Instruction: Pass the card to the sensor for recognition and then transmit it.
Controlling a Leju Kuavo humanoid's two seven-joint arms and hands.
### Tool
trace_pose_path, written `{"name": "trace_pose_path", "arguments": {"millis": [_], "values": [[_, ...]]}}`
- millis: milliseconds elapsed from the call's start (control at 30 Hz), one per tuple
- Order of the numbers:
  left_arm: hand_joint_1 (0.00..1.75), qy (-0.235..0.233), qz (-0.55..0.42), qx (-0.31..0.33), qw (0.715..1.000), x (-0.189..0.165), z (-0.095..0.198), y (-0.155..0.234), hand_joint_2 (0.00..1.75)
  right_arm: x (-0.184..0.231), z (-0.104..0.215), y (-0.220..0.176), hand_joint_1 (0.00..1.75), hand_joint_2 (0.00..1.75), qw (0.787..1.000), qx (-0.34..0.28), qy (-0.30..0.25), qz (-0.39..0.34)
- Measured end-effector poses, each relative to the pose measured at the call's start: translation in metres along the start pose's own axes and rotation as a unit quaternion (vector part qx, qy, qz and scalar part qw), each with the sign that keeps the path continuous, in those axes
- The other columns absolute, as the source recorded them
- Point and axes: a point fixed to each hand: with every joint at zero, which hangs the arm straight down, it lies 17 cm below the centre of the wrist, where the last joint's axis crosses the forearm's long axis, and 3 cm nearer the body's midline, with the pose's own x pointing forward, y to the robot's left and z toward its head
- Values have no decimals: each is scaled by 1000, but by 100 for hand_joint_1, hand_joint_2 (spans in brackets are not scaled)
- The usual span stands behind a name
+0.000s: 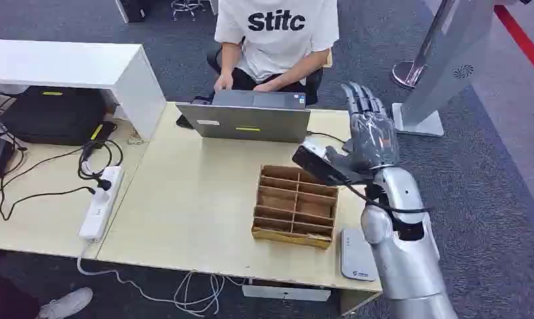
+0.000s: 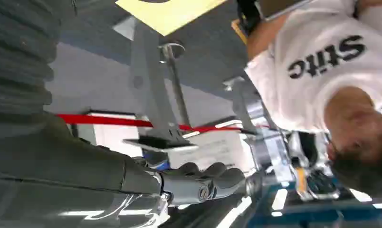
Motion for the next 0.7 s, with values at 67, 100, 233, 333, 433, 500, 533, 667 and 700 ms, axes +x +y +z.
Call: {"name": "trace_pose_path", "arguments": {"millis": [67,100,233,333,433,500,533,667,700], "values": [[0,-1,-5,-1,1000,2,0,-1,175,-17,-7,15,0,175,1000,21,22,0],[0,-1,-10,-2,1000,3,0,-2,175,-26,-9,23,0,175,999,32,33,0],[0,0,-15,-3,1000,4,0,-3,175,-45,-6,48,0,175,996,64,56,7],[0,-1,-21,-3,1000,5,0,-3,175,-51,-3,61,0,175,995,80,65,11],[0,-2,-26,-4,1000,5,0,-3,175,-55,-3,66,0,175,994,87,71,18],[0,-2,-27,-4,1000,5,0,-4,175,-54,-4,66,0,175,994,85,71,23],[0,-2,-28,-3,1000,5,0,-3,175,-54,-4,64,0,175,994,81,72,30],[0,-2,-31,-1,1000,5,0,-3,175,-52,-6,61,68,175,994,77,75,35],[0,-2,-32,-2,999,5,0,-3,175,-51,-6,60,133,175,994,75,74,35]]}}
